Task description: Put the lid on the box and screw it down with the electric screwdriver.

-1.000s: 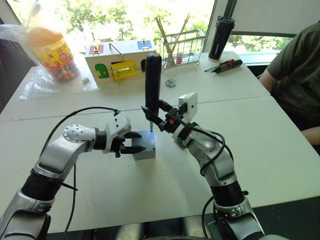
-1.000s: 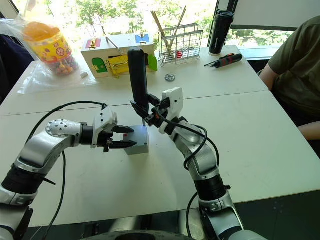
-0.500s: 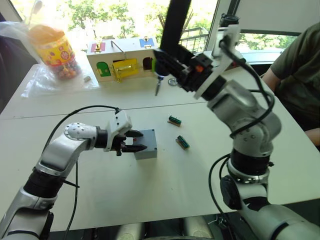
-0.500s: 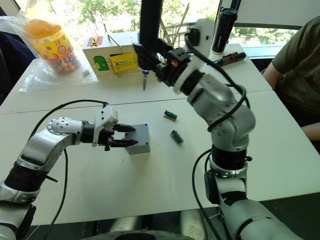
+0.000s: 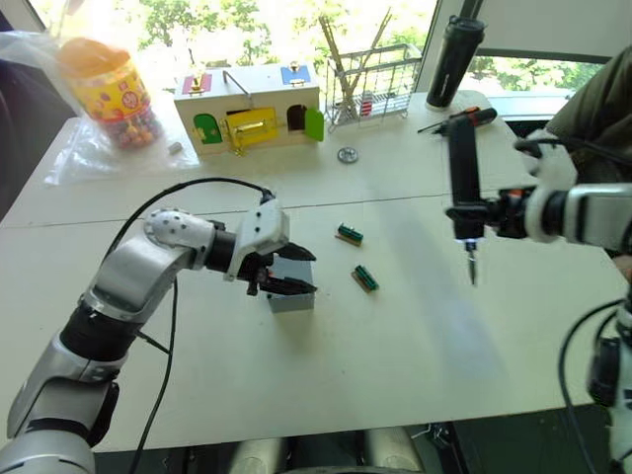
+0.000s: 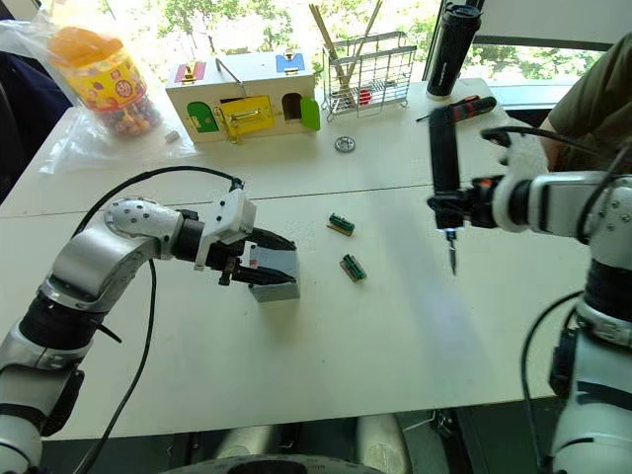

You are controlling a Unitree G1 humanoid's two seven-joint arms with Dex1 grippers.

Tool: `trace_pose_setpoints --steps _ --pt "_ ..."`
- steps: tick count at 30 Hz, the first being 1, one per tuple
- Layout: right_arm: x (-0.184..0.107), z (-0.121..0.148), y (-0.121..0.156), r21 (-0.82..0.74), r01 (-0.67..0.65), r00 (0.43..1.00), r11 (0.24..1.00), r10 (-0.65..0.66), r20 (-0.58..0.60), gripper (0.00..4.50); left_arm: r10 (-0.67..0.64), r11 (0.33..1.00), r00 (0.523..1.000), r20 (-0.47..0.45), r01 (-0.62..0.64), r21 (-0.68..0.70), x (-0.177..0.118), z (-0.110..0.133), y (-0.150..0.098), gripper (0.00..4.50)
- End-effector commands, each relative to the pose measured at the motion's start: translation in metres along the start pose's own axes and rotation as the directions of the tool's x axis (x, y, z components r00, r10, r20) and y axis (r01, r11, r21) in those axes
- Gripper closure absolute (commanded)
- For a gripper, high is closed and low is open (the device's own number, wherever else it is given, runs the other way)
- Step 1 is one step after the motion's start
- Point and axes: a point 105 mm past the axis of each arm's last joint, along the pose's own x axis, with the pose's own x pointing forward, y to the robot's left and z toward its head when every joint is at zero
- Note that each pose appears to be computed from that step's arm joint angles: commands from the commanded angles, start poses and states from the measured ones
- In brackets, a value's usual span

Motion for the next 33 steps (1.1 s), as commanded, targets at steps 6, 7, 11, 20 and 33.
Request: trace_pose_setpoints --steps 6,7,11,20,33 --pt "0.012 -0.022 -0.005 0.05 -0.117 0.979 0.992 0.123 -0.164 2.7 -0.037 0.997 0.999 0.012 0.036 0.065 0.01 0.005 -0.013 1.83" --pt "0.015 -0.023 -0.007 0.059 -0.119 0.976 0.991 0.128 -0.178 2.7 -0.036 0.998 0.999 0.017 0.035 0.061 0.011 0.005 -0.014 1.83" --pt "0.023 -0.025 -0.009 0.096 -0.126 0.966 0.987 0.144 -0.215 2.7 -0.025 0.998 0.999 0.02 0.024 0.051 0.013 0.002 -0.017 1.83" --pt "0.041 -0.027 -0.016 0.108 -0.101 0.953 0.989 0.127 -0.274 2.7 0.02 1.0 1.0 0.022 -0.02 0.023 0.012 -0.004 -0.015 1.83" --pt "0.049 -0.026 -0.03 0.074 -0.033 0.956 0.997 0.053 -0.288 0.02 0.056 0.997 0.996 0.063 -0.052 -0.052 0.002 -0.004 -0.01 1.83"
